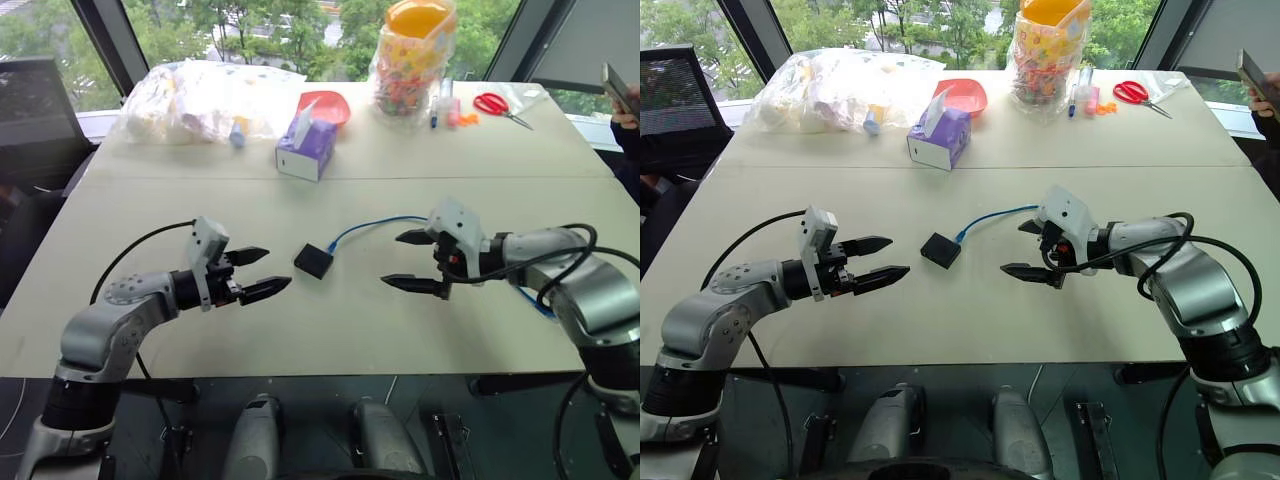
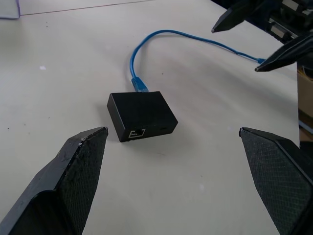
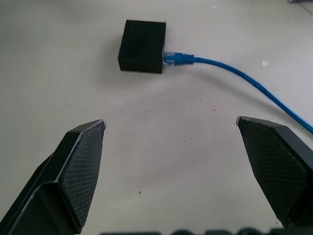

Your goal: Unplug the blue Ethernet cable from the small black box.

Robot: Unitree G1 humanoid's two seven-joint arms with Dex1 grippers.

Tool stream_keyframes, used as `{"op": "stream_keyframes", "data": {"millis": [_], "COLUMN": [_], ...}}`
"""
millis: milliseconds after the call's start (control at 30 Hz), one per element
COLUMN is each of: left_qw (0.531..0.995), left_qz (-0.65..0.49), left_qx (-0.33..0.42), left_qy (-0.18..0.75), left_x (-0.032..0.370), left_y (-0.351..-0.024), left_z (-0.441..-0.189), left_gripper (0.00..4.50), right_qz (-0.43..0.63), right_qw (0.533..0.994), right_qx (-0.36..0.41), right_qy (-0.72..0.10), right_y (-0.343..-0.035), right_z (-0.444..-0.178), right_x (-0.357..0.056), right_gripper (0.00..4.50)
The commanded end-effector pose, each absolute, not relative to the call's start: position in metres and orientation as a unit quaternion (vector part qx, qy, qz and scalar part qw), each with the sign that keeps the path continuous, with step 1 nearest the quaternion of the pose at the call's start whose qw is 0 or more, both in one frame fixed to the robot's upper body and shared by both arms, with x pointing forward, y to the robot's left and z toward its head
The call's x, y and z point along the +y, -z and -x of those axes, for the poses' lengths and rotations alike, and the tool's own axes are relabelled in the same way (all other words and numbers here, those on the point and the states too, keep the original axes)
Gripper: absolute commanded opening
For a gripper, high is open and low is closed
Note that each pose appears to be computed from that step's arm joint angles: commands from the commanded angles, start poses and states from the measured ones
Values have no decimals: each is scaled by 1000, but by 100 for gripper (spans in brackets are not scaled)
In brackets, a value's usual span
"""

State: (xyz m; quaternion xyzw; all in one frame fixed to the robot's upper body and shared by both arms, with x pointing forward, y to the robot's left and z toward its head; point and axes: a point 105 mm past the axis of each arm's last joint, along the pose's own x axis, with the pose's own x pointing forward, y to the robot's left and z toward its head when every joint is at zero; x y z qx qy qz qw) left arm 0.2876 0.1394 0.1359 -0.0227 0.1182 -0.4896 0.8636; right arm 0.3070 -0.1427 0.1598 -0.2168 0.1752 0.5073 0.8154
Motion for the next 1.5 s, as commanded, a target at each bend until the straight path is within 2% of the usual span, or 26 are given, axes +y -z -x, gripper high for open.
{"op": "stream_keyframes", "data": {"millis": [33, 100, 200, 367, 467, 567, 733, 933, 1033, 1267, 1400, 1500], "left_qw": [861, 861, 861, 865, 870, 877, 887, 904, 907, 907, 902, 897], "left_qz": [13, 12, 7, 3, 2, -6, -6, -17, -16, -13, -10, -3], "left_qx": [98, 97, 91, 83, 80, 81, 75, 68, 66, 65, 66, 64], "left_qy": [498, 499, 500, 495, 487, 473, 455, 422, 416, 415, 427, 438], "left_x": [141, 141, 140, 140, 141, 145, 149, 157, 157, 156, 153, 148], "left_y": [-150, -151, -155, -158, -159, -156, -159, -160, -160, -160, -162, -165], "left_z": [-289, -290, -292, -292, -289, -283, -280, -277, -275, -275, -277, -281], "left_gripper": [447, 447, 447, 447, 447, 447, 447, 447, 450, 450, 450, 450], "right_qz": [258, 283, 355, 431, 468, 531, 573, 602, 600, 596, 636, 634], "right_qw": [782, 761, 697, 615, 595, 553, 520, 488, 481, 463, 468, 529], "right_qx": [156, 159, 166, 208, 204, 193, 175, 188, 192, 180, 124, 12], "right_qy": [-546, -562, -601, -626, -621, -612, -609, -603, -610, -631, -600, -564], "right_y": [-174, -175, -173, -162, -159, -152, -147, -130, -125, -123, -132, -156], "right_z": [-314, -320, -335, -359, -378, -391, -398, -398, -396, -389, -399, -408], "right_x": [-128, -122, -105, -93, -78, -58, -43, -34, -32, -24, -24, -16], "right_gripper": [450, 450, 450, 450, 450, 450, 450, 450, 361, 7, 2, 2]}}
